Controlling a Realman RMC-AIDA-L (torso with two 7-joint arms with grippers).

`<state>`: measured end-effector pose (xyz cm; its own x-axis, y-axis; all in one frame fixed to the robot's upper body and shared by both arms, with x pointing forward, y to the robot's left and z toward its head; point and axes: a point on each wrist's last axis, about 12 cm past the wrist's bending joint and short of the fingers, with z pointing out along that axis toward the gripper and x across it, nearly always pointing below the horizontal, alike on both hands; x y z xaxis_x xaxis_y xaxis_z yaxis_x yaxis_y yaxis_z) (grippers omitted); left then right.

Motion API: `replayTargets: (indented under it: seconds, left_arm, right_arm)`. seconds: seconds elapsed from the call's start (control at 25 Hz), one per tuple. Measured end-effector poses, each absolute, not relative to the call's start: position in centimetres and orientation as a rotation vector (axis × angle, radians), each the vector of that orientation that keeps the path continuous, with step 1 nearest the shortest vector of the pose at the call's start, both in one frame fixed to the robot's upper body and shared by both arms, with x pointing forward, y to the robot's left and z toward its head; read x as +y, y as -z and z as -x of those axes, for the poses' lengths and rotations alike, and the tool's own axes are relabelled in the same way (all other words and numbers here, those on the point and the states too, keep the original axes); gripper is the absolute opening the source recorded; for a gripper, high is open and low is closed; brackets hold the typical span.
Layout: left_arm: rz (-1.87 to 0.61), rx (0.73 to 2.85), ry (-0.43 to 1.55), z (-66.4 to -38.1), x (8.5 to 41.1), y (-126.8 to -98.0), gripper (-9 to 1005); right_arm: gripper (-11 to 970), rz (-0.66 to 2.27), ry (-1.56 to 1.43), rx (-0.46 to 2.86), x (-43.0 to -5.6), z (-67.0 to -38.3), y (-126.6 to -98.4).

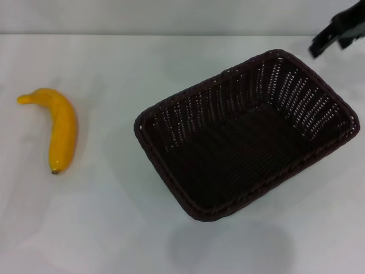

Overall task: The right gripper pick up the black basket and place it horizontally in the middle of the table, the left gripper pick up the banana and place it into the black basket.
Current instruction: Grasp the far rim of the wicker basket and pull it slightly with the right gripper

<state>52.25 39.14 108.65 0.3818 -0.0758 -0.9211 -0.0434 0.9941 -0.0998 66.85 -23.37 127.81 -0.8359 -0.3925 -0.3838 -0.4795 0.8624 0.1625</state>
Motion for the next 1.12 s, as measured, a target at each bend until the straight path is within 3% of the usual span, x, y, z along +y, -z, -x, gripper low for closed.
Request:
replayTargets:
  seconds: [1.12]
  left_arm:
    - [0.079,1.173,0.012,-52.4,39.9,-109.2,894]
  right_arm:
    - [729,0.61,-0.333,2.872,-19.8,-67.2,-120.3]
